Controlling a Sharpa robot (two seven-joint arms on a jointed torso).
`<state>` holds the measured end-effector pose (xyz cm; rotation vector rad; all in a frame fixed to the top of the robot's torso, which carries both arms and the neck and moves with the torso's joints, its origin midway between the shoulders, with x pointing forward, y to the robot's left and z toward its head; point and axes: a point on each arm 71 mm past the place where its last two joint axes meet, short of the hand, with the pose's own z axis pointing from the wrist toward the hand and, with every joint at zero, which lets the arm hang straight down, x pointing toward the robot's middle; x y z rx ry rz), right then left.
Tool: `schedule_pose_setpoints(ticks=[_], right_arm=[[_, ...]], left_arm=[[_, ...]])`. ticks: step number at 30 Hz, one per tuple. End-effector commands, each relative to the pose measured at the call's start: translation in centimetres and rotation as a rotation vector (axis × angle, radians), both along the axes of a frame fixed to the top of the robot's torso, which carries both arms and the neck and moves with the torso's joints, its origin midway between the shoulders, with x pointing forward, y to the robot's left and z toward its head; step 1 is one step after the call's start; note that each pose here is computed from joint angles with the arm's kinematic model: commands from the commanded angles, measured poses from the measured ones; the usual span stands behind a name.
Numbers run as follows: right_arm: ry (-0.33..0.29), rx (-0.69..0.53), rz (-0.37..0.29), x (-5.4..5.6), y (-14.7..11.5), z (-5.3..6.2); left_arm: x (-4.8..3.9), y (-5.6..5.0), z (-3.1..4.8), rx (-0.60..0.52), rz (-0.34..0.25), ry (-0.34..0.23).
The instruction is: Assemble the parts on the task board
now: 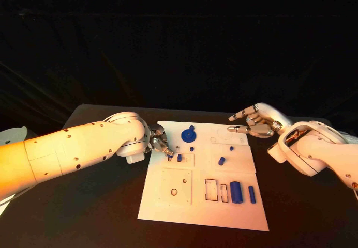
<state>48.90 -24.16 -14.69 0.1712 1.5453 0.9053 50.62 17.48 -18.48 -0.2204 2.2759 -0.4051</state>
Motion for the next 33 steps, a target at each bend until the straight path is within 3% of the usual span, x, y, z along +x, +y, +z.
schedule_pose_setpoints(ticks=[1, 19, 33], right_arm=[[0.004, -0.004, 0.014, -0.07, 0.12, -0.05], [0.005, -0.005, 0.014, -0.04, 0.08, -0.07], [0.005, -0.005, 0.017, -0.06, 0.16, -0.07]], left_arm=[[-0.2, -0.08, -0.15, 0.036, -0.022, 0.018], [-0.29, 0.03, -0.3, 0.086, -0.052, 0.031], [-0.22, -0.47, -0.34, 0.092, -0.062, 0.031]])
